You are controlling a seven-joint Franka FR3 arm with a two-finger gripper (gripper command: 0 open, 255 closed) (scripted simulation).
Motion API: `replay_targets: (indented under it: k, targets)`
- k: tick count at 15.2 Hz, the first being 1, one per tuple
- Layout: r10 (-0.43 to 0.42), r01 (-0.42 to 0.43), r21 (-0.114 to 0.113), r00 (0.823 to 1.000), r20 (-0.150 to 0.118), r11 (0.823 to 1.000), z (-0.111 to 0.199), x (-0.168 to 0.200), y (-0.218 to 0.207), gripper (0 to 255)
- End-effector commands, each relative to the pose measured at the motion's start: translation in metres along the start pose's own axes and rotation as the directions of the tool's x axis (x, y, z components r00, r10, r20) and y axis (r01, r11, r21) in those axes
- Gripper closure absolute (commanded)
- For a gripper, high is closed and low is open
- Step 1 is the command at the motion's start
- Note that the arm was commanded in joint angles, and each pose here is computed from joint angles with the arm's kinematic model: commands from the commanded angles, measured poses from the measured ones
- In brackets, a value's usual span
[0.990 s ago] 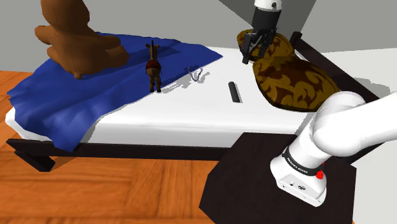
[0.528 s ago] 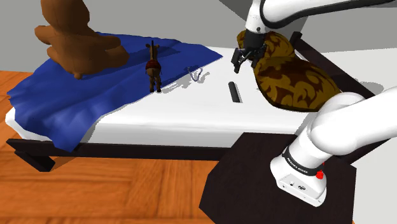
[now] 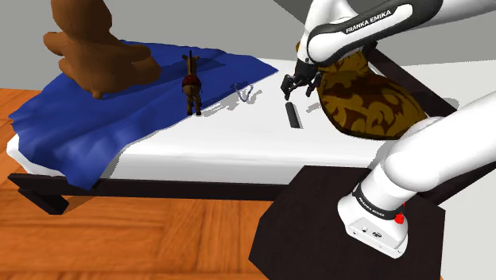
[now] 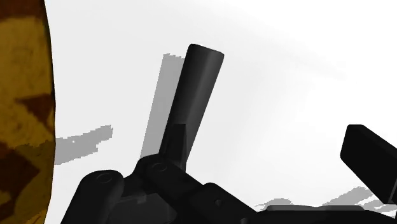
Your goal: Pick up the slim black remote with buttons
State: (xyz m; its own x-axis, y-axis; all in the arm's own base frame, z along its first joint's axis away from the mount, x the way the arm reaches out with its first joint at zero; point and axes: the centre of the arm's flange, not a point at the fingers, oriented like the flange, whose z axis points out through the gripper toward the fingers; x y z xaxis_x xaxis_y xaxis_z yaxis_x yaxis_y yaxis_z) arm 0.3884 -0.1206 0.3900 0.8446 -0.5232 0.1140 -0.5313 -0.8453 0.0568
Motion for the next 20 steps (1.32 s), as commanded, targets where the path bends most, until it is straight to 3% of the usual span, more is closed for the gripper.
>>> replay_targets:
  k: [1,6,11,20]
  targets:
    - [0.05,-0.05,-0.003,0.999,-0.019,0.999,0.02,0.011,0.008,0]
    - [0.169,-0.17,-0.01,0.984,-0.059,0.985,0.073,0.037,0.028,0]
    - [0.285,-0.288,-0.012,0.953,-0.098,0.958,0.125,0.063,0.052,0]
    - [0.292,-0.295,-0.012,0.951,-0.1,0.956,0.168,0.06,0.051,0]
